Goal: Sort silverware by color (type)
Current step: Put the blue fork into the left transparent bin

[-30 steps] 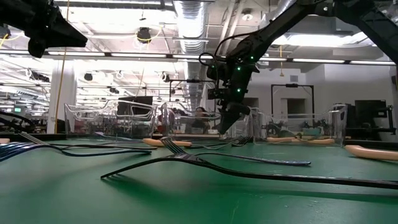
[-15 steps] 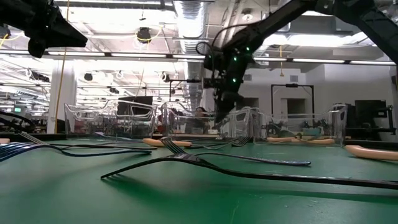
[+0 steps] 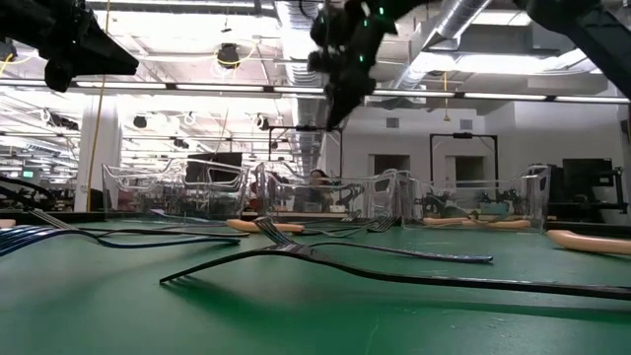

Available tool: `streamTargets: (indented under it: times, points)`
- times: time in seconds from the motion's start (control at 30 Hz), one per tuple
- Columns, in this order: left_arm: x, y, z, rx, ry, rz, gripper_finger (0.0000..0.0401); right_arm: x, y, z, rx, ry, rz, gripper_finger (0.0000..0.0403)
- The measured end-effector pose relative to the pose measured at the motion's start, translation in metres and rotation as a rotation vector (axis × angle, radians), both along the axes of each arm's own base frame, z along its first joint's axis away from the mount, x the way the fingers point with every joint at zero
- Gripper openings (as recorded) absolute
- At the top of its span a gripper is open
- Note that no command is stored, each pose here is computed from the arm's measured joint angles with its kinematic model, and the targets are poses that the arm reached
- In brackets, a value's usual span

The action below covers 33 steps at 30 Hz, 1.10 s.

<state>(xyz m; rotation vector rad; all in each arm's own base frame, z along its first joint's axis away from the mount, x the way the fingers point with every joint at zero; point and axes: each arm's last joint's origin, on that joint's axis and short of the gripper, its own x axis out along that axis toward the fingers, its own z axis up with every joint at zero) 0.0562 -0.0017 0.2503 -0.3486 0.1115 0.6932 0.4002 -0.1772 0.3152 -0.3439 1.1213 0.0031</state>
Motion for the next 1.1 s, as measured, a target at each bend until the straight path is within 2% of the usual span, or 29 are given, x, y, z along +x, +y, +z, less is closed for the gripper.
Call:
streamTargets:
  times: [0.2,0.47,0.6,0.7,0.87,0.97,1.1]
  points:
    - [0.000,0.000,0.000,-0.006,-0.002,-0.003,0.0069,0.015,0.049,0.017,-0.005,-0.023,0.114,0.0052]
    - [0.000,0.000,0.000,-0.009,-0.003,-0.004,0.0069,0.026,0.130,0.015,0.039,0.036,0.261,0.0052]
    - [0.000,0.000,0.000,-0.004,0.001,-0.006,0.0069,0.030,0.166,0.016,0.043,0.014,0.326,0.0052]
    - [0.000,0.000,0.000,-0.006,0.003,-0.011,0.0069,0.028,0.186,0.014,0.110,0.038,0.254,0.0052]
    - [0.001,-0.001,-0.001,-0.016,0.015,-0.041,0.0069,0.000,0.218,0.006,0.310,0.310,0.037,0.0052]
    - [0.001,-0.001,-0.001,-0.016,0.015,-0.041,0.0069,-0.010,0.245,0.002,0.354,0.396,-0.110,0.0052]
    - [0.001,-0.001,-0.001,-0.017,0.014,-0.041,0.0069,-0.027,0.288,0.001,0.370,0.413,-0.161,0.0052]
